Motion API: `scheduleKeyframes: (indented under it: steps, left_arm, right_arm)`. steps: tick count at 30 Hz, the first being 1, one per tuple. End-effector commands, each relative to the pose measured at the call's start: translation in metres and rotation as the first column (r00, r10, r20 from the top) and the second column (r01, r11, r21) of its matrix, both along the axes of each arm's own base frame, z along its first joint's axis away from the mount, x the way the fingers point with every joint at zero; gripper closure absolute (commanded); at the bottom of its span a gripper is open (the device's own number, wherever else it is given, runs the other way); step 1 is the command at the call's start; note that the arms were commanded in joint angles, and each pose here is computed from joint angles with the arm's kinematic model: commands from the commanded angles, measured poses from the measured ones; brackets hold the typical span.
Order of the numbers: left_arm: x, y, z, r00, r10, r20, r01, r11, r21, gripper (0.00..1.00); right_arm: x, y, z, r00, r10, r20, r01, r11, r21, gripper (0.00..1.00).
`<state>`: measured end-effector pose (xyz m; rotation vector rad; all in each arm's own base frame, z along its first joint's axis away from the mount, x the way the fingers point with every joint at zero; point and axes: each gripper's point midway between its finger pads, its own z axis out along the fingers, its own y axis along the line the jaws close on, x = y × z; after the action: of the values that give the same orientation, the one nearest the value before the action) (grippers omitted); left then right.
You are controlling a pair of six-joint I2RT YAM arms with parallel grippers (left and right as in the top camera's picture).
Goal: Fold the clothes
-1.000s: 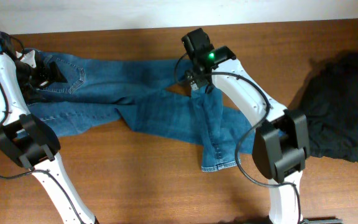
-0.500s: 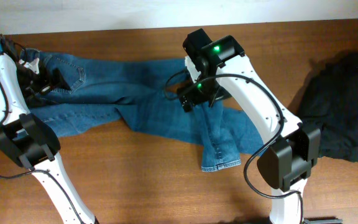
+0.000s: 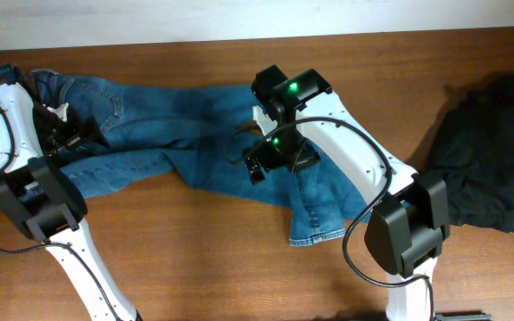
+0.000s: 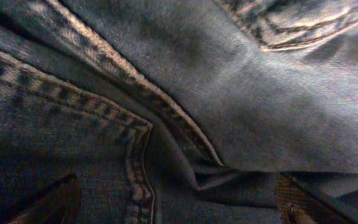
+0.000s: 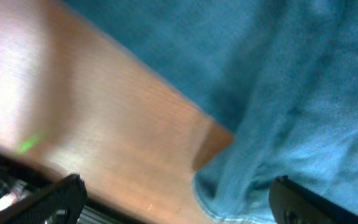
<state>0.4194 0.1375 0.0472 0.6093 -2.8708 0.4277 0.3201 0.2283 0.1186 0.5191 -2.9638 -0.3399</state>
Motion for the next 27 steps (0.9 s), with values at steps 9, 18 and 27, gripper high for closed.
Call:
scheduleKeyframes:
  steps: [9, 18, 27]
  left_arm:
    - [-0.036, 0.046, -0.022, 0.976, 0.075, -0.203, -0.014, 0.958, 0.286, 0.01]
    - [-0.045, 0.089, -0.023, 0.960, 0.204, -0.190, -0.104, 0.895, 0.435, 0.01]
    - [-0.071, 0.133, -0.020, 0.928, 0.316, -0.197, -0.179, 0.843, 0.508, 0.01]
  right_arm:
    - [0.012, -0.028, -0.017, 0.973, -0.227, -0.036, 0.225, 0.973, -0.049, 0.01]
    - [-0.010, 0.001, -0.025, 0.992, -0.109, -0.069, 0.109, 0.994, -0.001, 0.01]
    - [-0.010, 0.014, -0.024, 0.992, -0.100, -0.074, 0.104, 0.993, 0.056, 0.01]
